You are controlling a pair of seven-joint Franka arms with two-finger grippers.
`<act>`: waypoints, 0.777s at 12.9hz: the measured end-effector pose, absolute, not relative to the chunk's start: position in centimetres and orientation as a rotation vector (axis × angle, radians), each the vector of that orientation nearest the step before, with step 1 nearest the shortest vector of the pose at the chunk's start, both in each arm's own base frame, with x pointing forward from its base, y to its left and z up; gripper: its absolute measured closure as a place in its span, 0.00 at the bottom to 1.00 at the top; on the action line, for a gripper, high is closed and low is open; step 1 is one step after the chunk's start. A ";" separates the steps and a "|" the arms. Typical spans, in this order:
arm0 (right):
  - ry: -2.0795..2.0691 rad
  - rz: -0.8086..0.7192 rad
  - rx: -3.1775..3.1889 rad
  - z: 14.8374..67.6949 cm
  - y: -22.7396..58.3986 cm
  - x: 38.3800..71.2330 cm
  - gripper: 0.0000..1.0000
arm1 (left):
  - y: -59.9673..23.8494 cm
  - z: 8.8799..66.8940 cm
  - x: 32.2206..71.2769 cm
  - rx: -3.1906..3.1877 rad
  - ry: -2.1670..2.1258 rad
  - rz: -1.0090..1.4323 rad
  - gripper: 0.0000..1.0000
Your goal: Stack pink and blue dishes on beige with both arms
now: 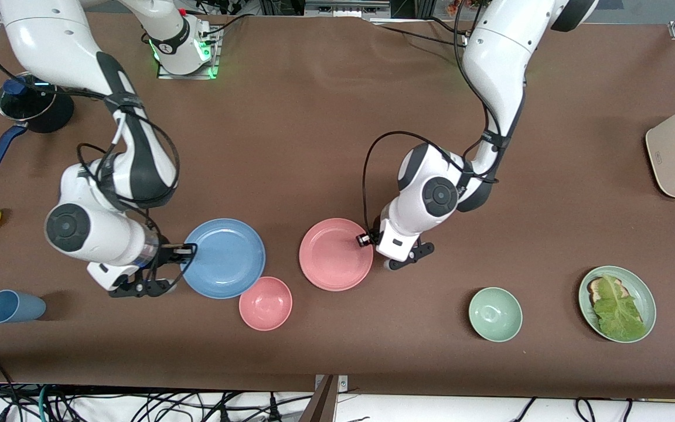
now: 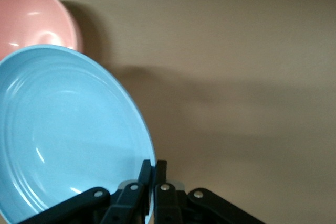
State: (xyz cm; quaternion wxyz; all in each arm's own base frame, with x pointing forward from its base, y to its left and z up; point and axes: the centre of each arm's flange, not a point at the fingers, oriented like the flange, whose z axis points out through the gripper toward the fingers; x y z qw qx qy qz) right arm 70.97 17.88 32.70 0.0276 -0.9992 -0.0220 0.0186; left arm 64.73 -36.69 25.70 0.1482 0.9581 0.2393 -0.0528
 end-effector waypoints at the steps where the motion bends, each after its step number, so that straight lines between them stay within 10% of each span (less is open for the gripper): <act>1: -0.013 0.061 -3.087 32.8 20.4 70.3 0.96 | -35.4 27.1 65.5 2.760 0.692 -0.190 0.48; 10: 0.429 0.001 -3.018 28.0 38.0 64.3 0.96 | -17.6 41.6 67.6 2.915 0.222 -0.462 0.41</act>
